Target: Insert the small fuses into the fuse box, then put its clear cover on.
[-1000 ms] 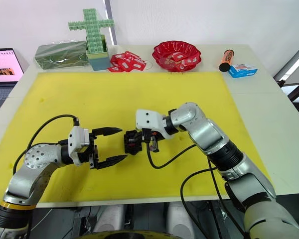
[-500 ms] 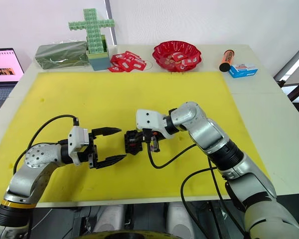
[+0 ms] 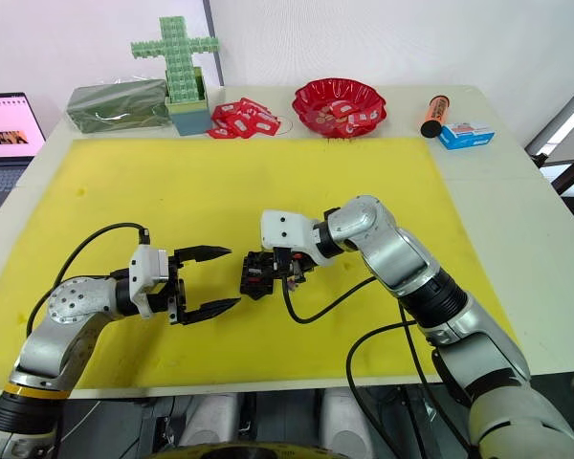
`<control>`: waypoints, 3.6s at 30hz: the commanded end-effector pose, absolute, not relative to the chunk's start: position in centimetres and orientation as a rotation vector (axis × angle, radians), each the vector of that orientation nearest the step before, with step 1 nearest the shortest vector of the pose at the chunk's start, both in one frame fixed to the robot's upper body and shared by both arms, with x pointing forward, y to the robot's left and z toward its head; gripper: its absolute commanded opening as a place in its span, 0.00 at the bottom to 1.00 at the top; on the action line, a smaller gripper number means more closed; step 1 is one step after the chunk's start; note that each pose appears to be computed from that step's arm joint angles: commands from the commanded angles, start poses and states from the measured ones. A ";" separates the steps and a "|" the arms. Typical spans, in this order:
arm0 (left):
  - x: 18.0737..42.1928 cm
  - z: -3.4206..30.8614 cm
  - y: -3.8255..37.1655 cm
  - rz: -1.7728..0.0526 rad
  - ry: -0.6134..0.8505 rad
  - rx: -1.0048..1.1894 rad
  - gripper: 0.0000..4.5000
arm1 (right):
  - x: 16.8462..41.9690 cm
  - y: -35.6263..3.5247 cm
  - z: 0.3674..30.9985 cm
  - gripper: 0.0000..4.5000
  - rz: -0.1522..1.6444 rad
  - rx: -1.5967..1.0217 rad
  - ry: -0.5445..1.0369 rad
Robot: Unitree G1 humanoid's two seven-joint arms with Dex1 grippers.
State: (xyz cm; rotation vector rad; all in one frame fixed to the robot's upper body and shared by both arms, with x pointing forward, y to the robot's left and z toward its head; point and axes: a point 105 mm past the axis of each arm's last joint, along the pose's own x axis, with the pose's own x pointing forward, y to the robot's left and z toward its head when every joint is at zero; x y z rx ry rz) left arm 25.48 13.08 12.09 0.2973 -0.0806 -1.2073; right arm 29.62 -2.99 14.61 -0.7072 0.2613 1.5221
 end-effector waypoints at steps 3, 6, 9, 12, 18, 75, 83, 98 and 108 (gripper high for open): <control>25.4 12.4 12.8 -1.218 -0.113 0.310 1.00 | 29.3 -2.6 17.1 0.37 1.546 -0.657 0.172; 25.5 12.4 12.9 -1.220 -0.114 0.310 1.00 | 29.2 -2.5 17.3 0.27 1.551 -0.639 0.161; 25.5 12.4 12.9 -1.220 -0.116 0.311 1.00 | 29.1 -2.5 17.0 0.08 1.552 -0.648 0.168; 25.4 12.4 12.9 -1.222 -0.118 0.312 1.00 | 29.2 -2.4 16.6 0.00 1.545 -0.661 0.172; 25.2 12.3 13.0 -1.226 -0.118 0.318 1.00 | 29.3 -2.3 16.2 0.00 1.540 -0.669 0.184; 27.2 16.4 17.7 -0.983 -0.029 0.347 1.00 | 30.1 -8.2 20.6 0.08 1.212 -0.609 0.004; 28.0 16.4 24.8 -0.636 0.010 0.376 1.00 | 28.8 -18.0 17.1 0.69 0.807 -0.479 0.195; 27.7 14.0 27.2 -0.565 0.046 0.381 1.00 | 27.0 -23.2 14.2 1.00 0.599 -0.338 0.286; 28.2 17.1 24.8 -0.729 -0.027 0.392 1.00 | 28.6 -21.7 18.1 1.00 0.617 -0.240 0.174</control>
